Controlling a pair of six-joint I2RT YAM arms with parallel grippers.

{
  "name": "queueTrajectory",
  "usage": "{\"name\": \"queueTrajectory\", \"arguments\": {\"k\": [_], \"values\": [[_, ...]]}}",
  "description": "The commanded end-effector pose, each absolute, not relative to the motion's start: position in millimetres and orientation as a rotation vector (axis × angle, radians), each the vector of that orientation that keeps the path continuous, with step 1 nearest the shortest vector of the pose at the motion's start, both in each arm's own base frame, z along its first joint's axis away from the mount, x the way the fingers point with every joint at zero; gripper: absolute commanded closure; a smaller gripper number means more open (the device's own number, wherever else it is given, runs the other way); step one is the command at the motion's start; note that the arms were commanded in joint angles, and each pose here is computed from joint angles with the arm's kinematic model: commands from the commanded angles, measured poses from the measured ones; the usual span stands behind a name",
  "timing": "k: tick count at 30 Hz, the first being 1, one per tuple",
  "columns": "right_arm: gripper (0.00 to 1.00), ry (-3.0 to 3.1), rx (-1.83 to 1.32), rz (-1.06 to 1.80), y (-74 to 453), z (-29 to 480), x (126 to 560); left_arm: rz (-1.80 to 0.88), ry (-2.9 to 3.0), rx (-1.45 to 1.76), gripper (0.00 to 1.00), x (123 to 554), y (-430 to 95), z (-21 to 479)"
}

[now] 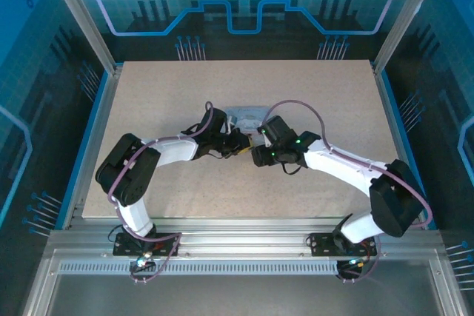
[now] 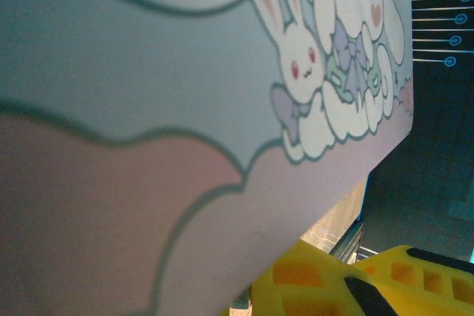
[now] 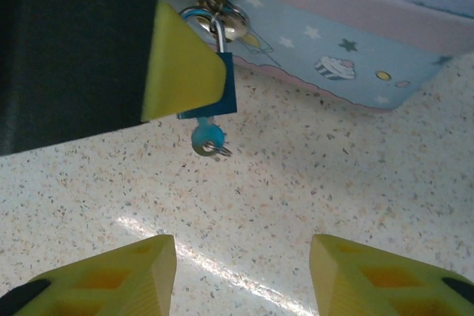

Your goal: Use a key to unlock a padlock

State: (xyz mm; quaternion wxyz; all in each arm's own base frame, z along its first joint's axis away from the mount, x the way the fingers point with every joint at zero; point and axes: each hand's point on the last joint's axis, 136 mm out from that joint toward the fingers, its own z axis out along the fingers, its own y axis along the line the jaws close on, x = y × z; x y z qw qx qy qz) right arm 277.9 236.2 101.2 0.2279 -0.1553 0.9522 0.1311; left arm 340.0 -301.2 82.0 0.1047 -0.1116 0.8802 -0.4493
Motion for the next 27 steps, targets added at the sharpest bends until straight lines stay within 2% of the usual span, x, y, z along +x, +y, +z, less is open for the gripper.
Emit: {"name": "queueTrajectory", "arguments": {"k": [1,4,17,27], "values": [[0.51,2.591,-0.468,0.297,242,105,287,-1.377,2.552,-0.259,1.00,342,-311,106],[0.56,2.580,-0.486,0.299,249,104,290,-1.383,2.553,-0.258,1.00,342,-312,106],[0.54,2.561,-0.508,0.264,266,97,305,-1.391,2.548,-0.253,1.00,343,-312,109],[0.59,2.560,-0.504,0.222,269,90,314,-1.397,2.548,-0.250,1.00,343,-313,110]]}}
